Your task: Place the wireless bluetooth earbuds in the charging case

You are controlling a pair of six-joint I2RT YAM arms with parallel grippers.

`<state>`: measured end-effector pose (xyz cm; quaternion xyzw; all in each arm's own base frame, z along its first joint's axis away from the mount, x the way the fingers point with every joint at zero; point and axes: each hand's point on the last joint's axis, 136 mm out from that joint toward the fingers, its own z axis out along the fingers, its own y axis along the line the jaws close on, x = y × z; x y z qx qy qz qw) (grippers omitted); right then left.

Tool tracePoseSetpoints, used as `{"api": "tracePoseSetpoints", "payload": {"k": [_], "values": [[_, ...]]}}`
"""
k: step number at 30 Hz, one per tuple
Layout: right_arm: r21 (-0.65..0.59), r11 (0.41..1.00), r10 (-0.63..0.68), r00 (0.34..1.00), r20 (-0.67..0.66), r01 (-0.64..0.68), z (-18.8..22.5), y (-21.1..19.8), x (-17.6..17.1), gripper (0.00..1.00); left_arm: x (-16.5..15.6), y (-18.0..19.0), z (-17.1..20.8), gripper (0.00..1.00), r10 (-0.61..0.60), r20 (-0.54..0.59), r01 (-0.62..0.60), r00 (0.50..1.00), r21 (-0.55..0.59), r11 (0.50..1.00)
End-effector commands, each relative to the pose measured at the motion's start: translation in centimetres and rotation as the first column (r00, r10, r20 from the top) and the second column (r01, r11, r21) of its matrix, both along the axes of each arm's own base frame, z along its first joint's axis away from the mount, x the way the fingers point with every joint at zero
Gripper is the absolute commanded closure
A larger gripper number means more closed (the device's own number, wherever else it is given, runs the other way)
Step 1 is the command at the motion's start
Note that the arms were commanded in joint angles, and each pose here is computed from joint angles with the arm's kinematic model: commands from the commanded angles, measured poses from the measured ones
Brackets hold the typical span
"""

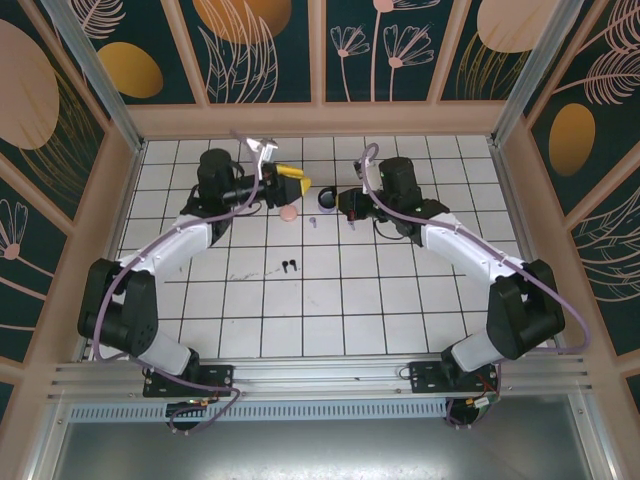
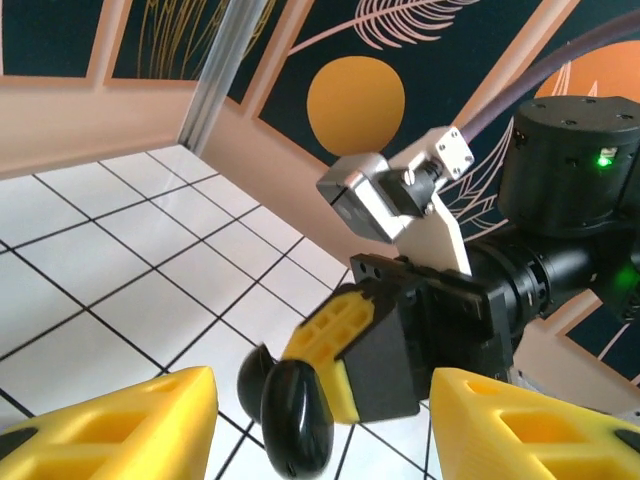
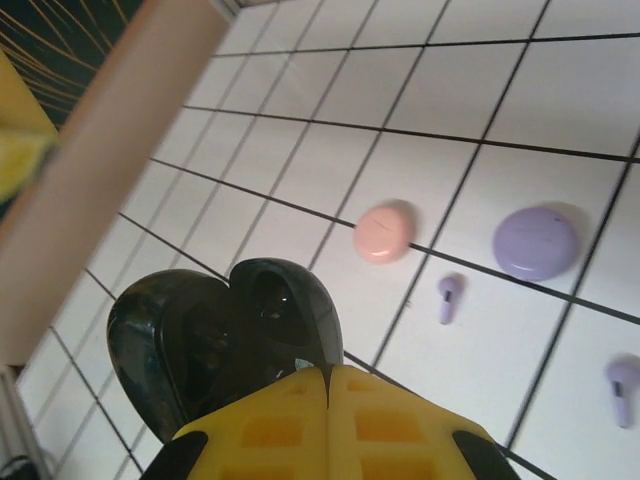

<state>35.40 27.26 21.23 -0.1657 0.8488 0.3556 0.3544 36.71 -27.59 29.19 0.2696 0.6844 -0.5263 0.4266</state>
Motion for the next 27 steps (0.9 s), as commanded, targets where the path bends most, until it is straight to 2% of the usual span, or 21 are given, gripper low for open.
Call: {"api": "tracePoseSetpoints", "payload": {"k": [1,4,10,16,27], "values": [[-0.149,0.989,0.026,0.993,0.115,-0.009,1.8,-1.4,-0.2,1.0,-0.7,-0.7,-2.5,0.42,-0.113,-0.049,0.118,0.992,0.12,0.986],[-0.26,0.965,0.052,0.989,0.139,-0.014,1.2,-2.0,-0.3,1.0,-1.0,-1.2,-3.5,0.42,-0.194,-0.093,0.207,0.977,0.164,0.965],[-0.392,0.919,0.115,0.984,0.134,-0.054,0.2,-2.3,-0.1,1.0,-1.8,-2.0,-4.5,0.46,-0.347,-0.159,0.37,0.924,0.148,0.917],[-0.402,0.91,0.166,0.977,0.134,-0.1,0.9,-1.5,0.2,1.0,-2.8,-1.8,-5.8,0.49,-0.385,-0.197,0.418,0.902,0.172,0.892],[-0.42,0.889,0.255,0.959,0.122,-0.183,1.0,2.1,-0.6,1.0,-4.1,-2.6,-6.5,0.53,-0.438,-0.204,0.469,0.876,0.142,0.872]]}}
